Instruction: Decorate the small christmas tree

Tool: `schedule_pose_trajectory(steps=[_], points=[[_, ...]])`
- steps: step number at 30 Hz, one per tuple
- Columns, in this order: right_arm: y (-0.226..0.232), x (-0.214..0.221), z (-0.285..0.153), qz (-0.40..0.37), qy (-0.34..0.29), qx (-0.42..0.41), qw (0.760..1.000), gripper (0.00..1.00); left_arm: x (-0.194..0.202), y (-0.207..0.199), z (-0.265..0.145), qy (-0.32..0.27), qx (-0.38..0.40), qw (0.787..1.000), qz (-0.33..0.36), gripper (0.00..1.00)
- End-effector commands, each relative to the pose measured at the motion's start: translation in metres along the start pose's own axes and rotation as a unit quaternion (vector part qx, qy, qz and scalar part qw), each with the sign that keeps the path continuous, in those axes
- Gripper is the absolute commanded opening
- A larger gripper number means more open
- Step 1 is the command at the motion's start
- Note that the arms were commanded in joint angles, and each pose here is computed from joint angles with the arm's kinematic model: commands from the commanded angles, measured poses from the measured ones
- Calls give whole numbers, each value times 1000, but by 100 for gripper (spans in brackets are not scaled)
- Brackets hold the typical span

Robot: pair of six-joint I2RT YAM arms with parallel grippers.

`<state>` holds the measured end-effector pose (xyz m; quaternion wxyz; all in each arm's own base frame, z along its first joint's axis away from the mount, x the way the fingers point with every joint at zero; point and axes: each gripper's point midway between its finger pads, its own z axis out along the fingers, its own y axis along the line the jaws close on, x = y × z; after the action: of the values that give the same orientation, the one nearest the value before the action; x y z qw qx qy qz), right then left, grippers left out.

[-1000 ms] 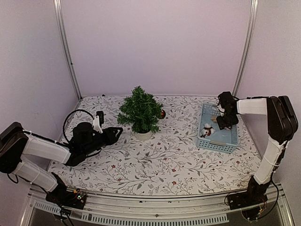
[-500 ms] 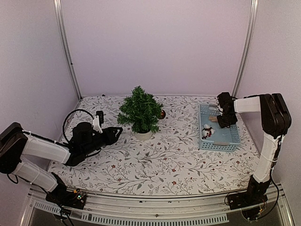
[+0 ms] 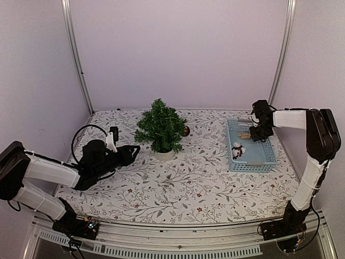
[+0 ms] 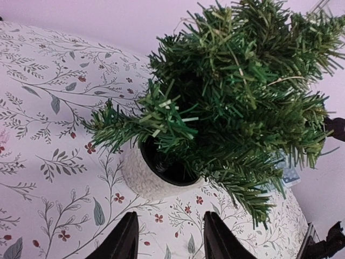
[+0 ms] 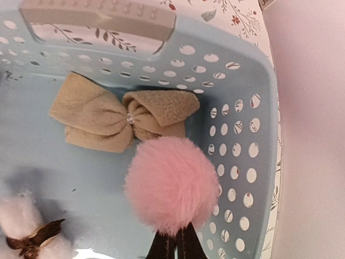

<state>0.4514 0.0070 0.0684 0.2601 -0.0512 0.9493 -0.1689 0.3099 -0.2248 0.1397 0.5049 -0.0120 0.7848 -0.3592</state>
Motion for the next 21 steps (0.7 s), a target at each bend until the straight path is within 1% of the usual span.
schedule_pose_trajectory(steps=[1,5,8,11,17,21], points=[[9,-8,-28,18,-31,-55,998,0,-12,-3,-1,-14,-1,1000,9,42],[16,-13,-52,30,-56,-100,993,0,-13,-3,-2,-10,-6,1000,12,44],[21,-15,-69,35,-74,-131,988,0,-13,-4,-5,-6,-5,1000,17,47],[24,-21,-93,43,-106,-167,979,0,-12,-5,-7,-1,-3,1000,21,48],[30,-36,-152,51,-183,-241,952,0,-17,-11,-13,-7,11,999,30,51],[37,-47,-194,49,-234,-304,922,0,-25,-22,-21,-23,36,998,43,51]])
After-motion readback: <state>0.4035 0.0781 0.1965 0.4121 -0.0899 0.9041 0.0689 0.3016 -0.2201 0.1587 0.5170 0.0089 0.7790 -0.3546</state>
